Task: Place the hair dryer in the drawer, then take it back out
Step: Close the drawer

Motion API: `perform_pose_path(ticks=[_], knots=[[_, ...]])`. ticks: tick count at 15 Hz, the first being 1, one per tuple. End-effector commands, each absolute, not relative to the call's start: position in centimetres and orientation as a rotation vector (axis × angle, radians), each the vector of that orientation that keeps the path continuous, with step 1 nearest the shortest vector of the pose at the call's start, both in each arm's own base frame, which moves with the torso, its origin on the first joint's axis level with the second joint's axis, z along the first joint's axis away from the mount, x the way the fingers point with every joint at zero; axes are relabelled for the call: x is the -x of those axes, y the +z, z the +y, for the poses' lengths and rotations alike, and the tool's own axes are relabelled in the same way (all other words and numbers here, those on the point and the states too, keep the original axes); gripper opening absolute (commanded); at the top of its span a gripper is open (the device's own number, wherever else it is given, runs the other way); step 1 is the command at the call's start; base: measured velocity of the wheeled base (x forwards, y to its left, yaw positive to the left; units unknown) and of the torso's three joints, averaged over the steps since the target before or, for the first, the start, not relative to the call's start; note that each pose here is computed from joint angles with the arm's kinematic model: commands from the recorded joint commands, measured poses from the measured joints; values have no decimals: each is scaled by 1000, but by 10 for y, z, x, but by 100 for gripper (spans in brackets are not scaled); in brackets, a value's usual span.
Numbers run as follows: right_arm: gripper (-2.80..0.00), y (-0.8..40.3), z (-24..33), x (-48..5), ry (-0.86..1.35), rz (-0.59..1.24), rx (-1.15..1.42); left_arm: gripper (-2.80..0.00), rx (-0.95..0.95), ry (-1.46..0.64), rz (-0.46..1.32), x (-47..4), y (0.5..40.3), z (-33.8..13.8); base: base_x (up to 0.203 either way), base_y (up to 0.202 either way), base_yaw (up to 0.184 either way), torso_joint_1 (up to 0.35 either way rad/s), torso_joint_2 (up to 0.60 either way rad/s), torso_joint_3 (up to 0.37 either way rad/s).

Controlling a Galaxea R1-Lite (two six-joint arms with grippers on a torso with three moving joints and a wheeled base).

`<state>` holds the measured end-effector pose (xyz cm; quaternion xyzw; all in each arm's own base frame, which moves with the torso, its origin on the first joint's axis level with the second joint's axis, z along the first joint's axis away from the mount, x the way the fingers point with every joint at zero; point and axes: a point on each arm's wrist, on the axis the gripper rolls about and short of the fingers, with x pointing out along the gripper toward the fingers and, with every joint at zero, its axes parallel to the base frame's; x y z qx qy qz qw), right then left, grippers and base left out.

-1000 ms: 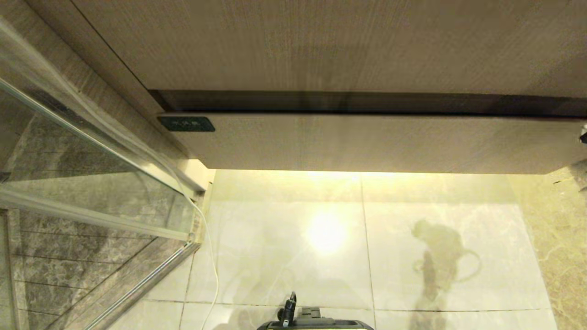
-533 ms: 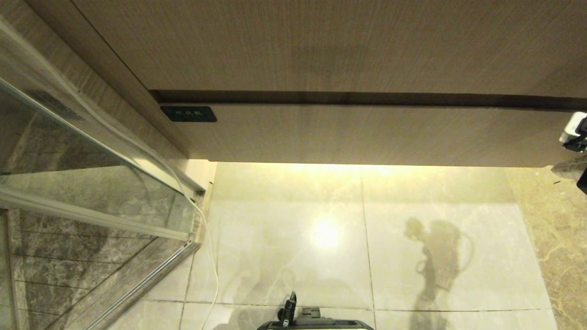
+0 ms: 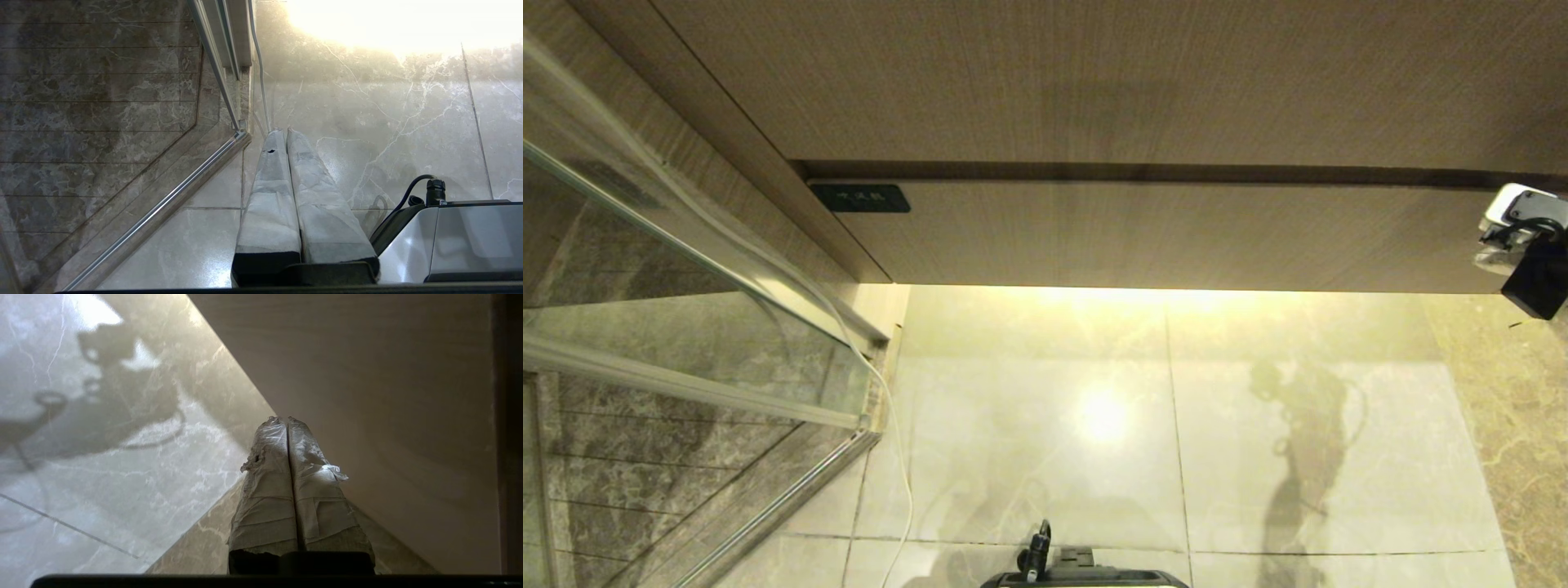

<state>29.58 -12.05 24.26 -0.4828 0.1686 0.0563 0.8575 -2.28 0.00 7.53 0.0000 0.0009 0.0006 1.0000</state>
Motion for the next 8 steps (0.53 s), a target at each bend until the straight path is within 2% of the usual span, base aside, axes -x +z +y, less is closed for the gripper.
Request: perform_pose_path(ticks=[1,8], knots=[[-280,239,-124,-305,141,349,1014,-280,0,1,2,23,75,0,0,0,0,0,0,0],[-280,239,-122,-303,165,325,1010,-280,0,2,3,23,75,0,0,0,0,0,0,0]])
